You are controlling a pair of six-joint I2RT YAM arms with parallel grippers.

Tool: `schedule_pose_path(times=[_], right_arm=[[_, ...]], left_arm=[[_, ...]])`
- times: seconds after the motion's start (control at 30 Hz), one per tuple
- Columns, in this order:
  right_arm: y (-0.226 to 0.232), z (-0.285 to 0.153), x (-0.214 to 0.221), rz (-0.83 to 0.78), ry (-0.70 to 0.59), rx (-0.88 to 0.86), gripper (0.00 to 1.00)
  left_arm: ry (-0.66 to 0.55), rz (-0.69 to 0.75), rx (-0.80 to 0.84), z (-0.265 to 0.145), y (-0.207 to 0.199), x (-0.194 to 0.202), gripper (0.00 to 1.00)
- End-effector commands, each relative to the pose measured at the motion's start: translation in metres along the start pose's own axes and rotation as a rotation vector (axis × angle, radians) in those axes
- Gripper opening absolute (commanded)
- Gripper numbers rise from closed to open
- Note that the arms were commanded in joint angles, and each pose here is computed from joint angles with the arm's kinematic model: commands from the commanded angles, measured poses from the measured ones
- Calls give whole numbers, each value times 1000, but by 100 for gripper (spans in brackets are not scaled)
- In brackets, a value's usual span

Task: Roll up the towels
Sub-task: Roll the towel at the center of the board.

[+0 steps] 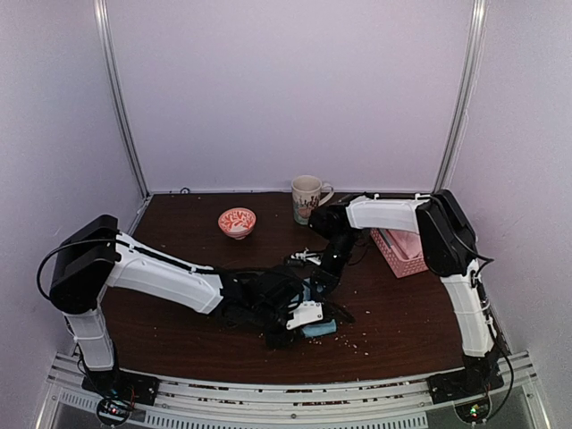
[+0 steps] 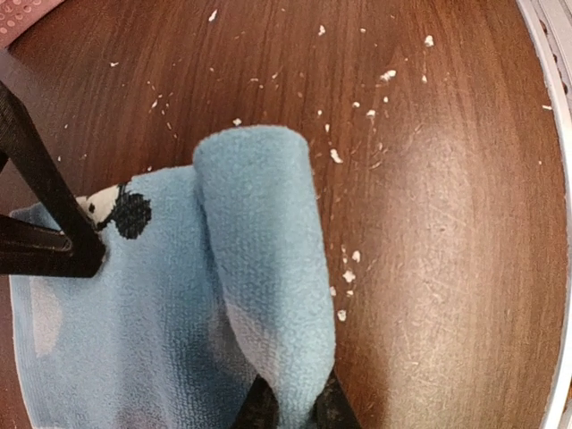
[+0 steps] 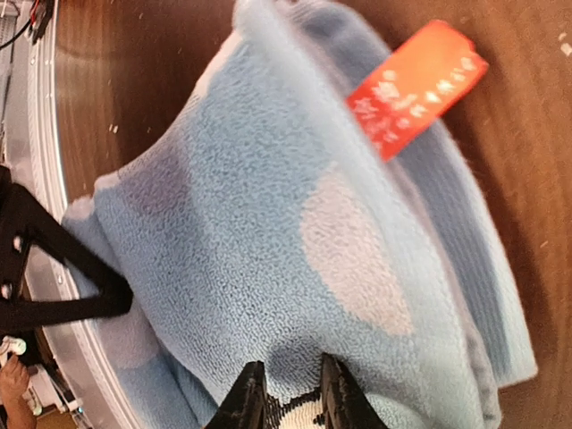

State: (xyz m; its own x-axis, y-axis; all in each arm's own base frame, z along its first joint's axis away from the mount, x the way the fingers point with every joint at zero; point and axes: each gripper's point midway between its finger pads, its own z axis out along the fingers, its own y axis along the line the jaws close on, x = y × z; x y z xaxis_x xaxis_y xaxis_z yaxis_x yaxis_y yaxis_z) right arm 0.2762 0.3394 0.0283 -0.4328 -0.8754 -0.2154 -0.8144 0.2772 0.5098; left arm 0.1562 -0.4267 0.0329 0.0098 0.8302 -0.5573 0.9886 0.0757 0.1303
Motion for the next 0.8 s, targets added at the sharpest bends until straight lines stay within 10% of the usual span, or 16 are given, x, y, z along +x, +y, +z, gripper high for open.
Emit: schedule_pose_path(times=[0.0,0.47,0.77], right_arm=[[-35,2,-20,4,-49,137,24],[86,-215,-83,-230,-465,169,32],[186,-245,-28,-586,-565,118,46]], left_arm=[[-10,-52,66,2,-5,-1,0],[-53,-367,345,8,15,9,0],[70,-696,672,35,8,36,3]])
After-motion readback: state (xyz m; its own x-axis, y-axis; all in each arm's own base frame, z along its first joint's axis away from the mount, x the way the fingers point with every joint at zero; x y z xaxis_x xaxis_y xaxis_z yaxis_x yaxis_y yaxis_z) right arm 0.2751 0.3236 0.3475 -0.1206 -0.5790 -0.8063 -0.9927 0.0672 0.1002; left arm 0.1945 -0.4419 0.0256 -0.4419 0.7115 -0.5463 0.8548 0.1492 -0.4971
